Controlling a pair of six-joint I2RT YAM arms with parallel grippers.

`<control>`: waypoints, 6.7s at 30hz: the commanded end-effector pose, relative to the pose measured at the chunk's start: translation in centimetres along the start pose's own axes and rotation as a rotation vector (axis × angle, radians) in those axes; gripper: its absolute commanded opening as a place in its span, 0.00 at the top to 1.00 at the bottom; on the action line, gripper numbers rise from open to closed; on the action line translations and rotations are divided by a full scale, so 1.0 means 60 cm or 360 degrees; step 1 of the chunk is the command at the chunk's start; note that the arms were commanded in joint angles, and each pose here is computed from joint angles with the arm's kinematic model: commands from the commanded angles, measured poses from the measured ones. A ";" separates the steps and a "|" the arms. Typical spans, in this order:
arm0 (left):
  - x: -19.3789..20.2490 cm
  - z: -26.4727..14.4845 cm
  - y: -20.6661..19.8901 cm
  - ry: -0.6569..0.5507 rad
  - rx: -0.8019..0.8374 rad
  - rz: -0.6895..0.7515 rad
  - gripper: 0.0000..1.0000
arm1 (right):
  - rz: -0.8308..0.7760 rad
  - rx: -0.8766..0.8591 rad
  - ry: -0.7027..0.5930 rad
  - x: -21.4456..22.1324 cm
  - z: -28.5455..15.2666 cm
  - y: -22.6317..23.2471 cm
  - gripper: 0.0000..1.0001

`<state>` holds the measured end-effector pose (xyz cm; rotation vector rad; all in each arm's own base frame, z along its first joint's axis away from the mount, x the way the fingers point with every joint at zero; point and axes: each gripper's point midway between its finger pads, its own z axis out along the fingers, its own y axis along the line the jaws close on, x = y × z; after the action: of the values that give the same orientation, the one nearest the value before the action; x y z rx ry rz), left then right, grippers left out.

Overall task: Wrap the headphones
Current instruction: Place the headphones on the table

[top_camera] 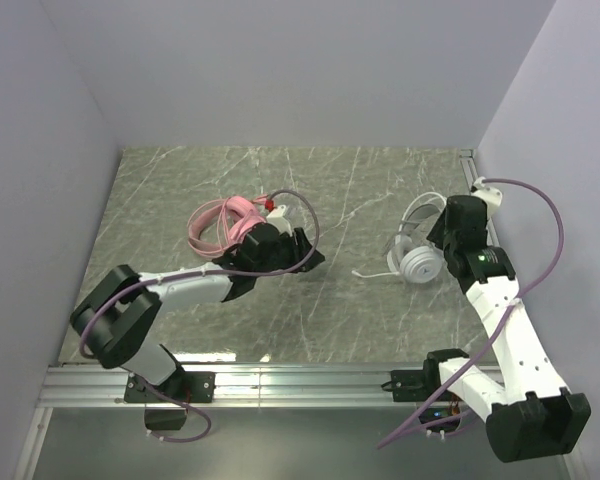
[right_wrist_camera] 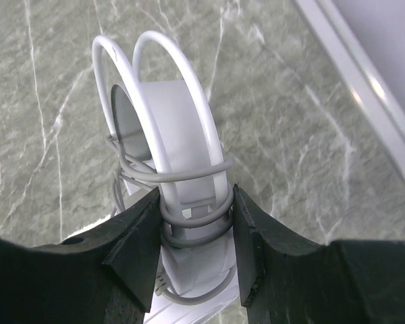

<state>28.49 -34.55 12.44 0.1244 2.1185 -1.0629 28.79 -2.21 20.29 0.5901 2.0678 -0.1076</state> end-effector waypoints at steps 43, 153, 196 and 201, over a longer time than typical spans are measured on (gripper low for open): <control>0.044 0.304 -0.108 0.0014 0.0278 -0.0265 0.69 | -0.0079 -0.0013 -0.0096 -0.072 0.022 0.028 0.82; 0.133 0.369 -0.049 0.0184 0.0276 -0.0588 0.76 | -0.0893 0.0176 0.0570 -0.021 0.019 0.166 0.89; 0.130 0.396 0.016 0.0467 0.0466 -0.0686 0.73 | -0.0926 -0.0035 0.0216 0.049 -0.029 0.175 1.00; 0.102 0.378 0.018 0.0416 0.0600 -0.0806 0.73 | -0.0859 0.0015 0.0223 0.054 -0.034 0.160 1.00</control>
<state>36.68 -54.35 4.29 -0.0041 2.1305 -1.8684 30.75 6.87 20.10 -0.0020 2.3195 -0.4942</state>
